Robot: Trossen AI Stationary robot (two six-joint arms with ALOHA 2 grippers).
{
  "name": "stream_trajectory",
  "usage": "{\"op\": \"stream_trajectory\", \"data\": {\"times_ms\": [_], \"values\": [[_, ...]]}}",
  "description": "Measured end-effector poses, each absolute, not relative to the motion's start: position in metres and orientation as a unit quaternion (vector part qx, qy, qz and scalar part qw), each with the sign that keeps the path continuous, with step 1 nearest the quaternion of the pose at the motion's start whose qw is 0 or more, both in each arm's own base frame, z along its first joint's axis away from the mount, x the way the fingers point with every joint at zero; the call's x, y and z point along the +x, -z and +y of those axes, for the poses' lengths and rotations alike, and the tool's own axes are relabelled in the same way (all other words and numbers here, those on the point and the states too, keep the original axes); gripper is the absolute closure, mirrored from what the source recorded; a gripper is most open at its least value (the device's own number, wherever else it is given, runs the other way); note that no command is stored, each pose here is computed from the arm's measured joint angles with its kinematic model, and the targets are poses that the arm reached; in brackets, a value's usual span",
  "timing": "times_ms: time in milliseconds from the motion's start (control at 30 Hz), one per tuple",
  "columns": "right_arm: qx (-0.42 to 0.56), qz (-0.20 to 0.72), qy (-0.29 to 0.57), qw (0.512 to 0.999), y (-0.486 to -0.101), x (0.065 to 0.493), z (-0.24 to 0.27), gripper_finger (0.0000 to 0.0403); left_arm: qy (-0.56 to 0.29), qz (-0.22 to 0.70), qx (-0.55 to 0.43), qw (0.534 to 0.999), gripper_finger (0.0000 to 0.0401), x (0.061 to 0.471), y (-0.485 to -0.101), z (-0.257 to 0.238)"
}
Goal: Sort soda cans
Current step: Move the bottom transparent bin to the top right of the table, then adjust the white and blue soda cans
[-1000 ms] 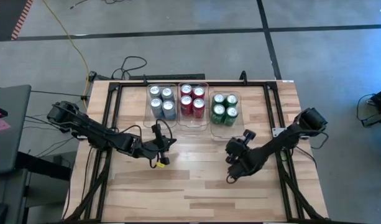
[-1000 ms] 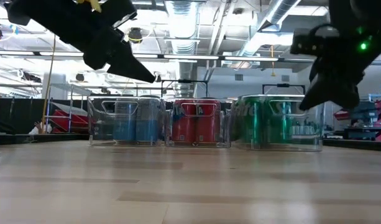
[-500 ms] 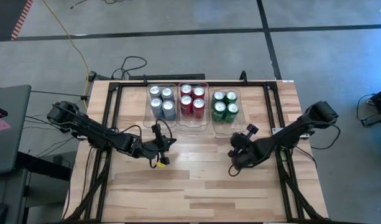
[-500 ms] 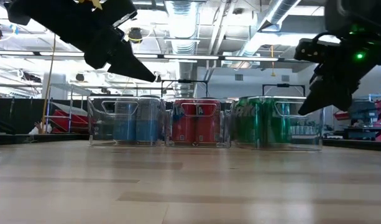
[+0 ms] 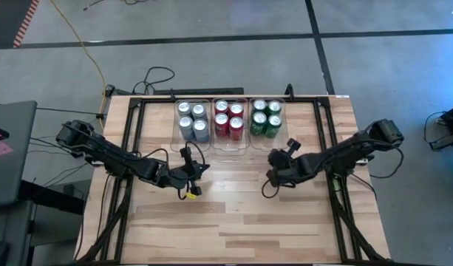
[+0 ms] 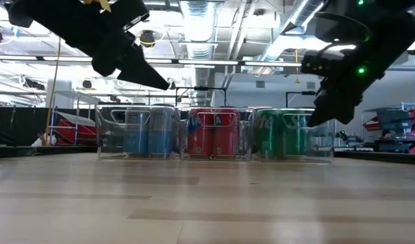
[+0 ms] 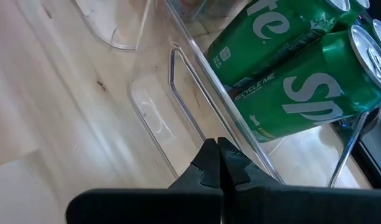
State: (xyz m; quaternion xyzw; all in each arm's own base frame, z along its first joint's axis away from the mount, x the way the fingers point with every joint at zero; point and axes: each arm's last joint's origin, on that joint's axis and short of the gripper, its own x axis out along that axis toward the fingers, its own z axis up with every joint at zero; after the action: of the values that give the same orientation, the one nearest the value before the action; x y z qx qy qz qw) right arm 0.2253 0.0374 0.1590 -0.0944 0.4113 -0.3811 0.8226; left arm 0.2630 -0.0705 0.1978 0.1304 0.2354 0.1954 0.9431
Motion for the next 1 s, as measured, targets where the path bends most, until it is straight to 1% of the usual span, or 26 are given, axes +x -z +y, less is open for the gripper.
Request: {"op": "stream_trajectory", "data": {"times_ms": [267,500,767,1000], "values": [[-0.089,0.416,0.38,0.821,-0.159,0.229,0.031,0.0403,-0.197,0.254,0.144,0.936,0.0401,0.261,-0.194,-0.07],[-0.059,0.397,0.365,0.84,-0.162,0.224,0.046,0.0398,-0.211,0.245,0.155,0.934,0.0401,0.258,-0.2,-0.069],[-0.007,0.336,0.344,0.877,-0.194,0.21,0.054,0.0347,-0.209,0.206,0.151,0.944,0.0401,0.242,-0.231,-0.063],[0.04,0.264,0.314,0.911,-0.231,0.191,0.053,0.0342,-0.223,0.163,0.136,0.952,0.0401,0.209,-0.268,-0.051]]}}
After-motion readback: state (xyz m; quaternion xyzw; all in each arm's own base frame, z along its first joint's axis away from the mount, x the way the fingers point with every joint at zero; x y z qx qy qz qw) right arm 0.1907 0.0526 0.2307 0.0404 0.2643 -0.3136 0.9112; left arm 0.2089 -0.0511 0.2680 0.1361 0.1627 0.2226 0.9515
